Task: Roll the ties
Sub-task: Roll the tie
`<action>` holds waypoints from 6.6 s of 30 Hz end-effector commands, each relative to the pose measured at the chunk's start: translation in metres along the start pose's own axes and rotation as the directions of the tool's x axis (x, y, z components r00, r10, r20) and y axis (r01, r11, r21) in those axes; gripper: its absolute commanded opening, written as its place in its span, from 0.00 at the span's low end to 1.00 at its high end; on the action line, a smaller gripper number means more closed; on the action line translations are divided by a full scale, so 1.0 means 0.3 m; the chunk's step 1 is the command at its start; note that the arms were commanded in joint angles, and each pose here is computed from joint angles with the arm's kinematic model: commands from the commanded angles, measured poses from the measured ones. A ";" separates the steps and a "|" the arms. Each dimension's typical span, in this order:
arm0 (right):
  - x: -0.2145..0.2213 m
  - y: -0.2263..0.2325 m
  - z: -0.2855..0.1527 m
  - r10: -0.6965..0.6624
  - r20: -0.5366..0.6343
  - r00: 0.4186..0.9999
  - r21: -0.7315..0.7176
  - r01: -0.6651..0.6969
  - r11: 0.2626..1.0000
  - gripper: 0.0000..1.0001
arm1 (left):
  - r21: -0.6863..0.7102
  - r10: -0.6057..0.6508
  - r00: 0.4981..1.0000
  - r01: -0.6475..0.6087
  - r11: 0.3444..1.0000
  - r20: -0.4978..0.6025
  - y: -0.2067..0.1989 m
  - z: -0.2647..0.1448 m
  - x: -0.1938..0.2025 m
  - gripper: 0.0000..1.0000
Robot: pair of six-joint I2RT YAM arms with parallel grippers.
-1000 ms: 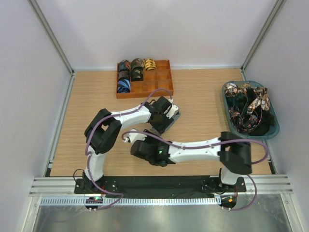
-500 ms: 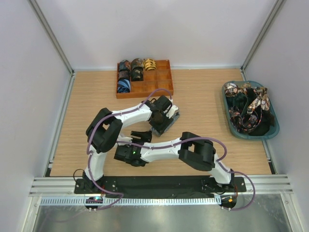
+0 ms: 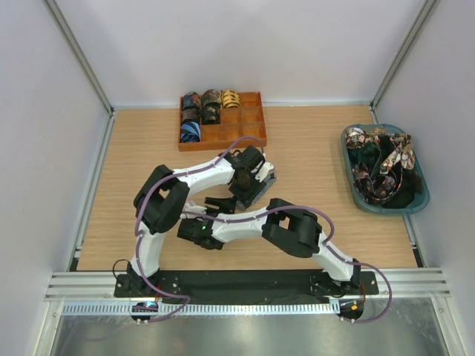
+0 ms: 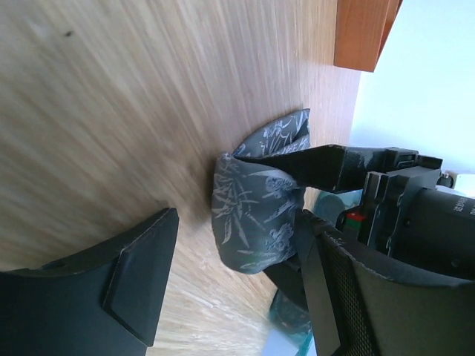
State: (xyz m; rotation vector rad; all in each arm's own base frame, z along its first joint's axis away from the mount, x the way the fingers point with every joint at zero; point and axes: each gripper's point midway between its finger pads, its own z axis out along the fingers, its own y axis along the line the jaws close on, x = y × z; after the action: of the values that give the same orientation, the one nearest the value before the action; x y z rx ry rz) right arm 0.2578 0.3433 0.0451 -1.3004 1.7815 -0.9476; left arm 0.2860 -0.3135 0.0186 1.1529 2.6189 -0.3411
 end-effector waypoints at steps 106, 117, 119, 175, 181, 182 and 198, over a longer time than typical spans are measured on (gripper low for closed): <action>0.093 0.193 0.076 0.464 -0.650 0.602 -0.758 -0.554 -0.344 0.30 | 0.065 -0.318 0.444 0.497 0.865 0.838 0.279 -0.484 0.059 1.00; 0.131 0.257 0.127 0.387 -0.739 0.552 -0.673 -0.641 -0.370 0.27 | -0.160 0.077 0.694 0.055 0.986 0.716 0.120 -0.335 0.053 1.00; 0.134 0.258 0.133 0.386 -0.745 0.545 -0.666 -0.646 -0.373 0.27 | -0.198 0.127 0.739 0.009 0.980 0.662 0.132 -0.308 0.054 1.00; 0.135 0.198 0.148 0.429 -0.734 0.526 -0.676 -0.631 -0.381 0.39 | -0.031 -0.049 0.959 0.060 0.998 0.279 0.104 -0.008 0.136 0.89; 0.139 0.208 0.141 0.408 -0.722 0.559 -0.691 -0.614 -0.381 0.35 | -0.049 -0.012 0.943 0.030 0.998 0.334 0.104 -0.093 0.085 0.97; 0.155 0.225 0.138 0.386 -0.723 0.572 -0.690 -0.618 -0.376 0.35 | -0.057 0.001 0.942 0.019 0.998 0.336 0.109 -0.100 0.082 0.97; 0.199 0.279 0.140 0.294 -0.735 0.611 -0.676 -0.619 -0.400 0.34 | 0.048 -0.029 0.976 0.019 0.999 0.218 0.062 -0.015 0.128 0.78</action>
State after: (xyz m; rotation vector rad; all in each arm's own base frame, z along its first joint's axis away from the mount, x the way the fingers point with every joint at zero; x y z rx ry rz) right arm 0.2712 0.3379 0.0276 -0.6715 2.6566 1.7153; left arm 0.2883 -0.2787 0.0228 1.0164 2.3535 -0.4801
